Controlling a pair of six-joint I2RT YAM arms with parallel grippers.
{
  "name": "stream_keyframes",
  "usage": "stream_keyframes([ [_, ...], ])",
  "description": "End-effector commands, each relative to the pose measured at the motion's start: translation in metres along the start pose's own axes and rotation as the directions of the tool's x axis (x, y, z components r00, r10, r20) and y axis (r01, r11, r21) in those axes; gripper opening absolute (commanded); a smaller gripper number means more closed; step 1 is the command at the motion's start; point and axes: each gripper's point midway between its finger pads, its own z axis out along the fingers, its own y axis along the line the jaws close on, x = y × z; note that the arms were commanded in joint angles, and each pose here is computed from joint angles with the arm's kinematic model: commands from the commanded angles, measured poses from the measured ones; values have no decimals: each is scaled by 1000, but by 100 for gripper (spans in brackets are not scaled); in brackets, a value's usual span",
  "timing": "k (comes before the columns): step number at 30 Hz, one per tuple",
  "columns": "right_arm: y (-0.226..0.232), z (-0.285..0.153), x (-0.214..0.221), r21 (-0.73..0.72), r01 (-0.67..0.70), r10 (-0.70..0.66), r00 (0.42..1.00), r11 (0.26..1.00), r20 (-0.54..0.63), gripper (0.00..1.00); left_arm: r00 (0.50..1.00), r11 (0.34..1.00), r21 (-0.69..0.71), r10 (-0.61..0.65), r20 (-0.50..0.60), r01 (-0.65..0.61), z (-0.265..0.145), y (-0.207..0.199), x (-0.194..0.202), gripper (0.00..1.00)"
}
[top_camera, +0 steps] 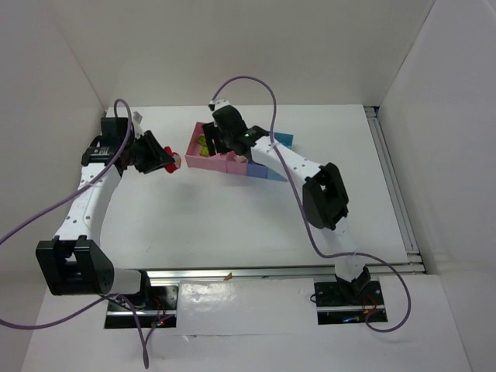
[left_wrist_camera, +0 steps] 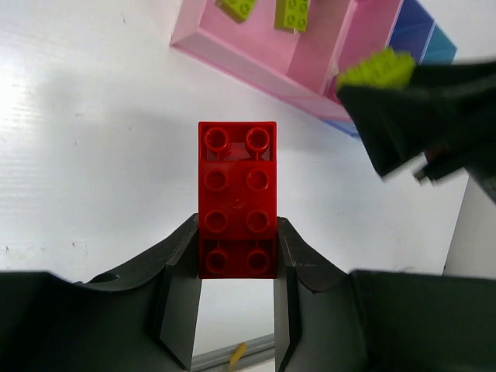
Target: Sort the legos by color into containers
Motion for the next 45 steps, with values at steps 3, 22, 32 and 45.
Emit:
stream_keyframes([
  [3,8,32,-58,-25,-4,8,990,1000,144,74,999,998,64,8,-42,-5,-14,-5,17,0],
  [22,12,-112,-50,-613,-129,226,971,780,83,86,964,795,606,165,-211,-3,-7,-77,35,0],
  [32,39,-153,-35,-830,-105,167,986,547,-15,92,945,636,771,255,-204,-5,-3,-106,35,0],
  [45,55,-139,-29,-871,-154,147,985,467,-95,88,928,531,844,349,-132,-79,-12,-133,34,0],
])
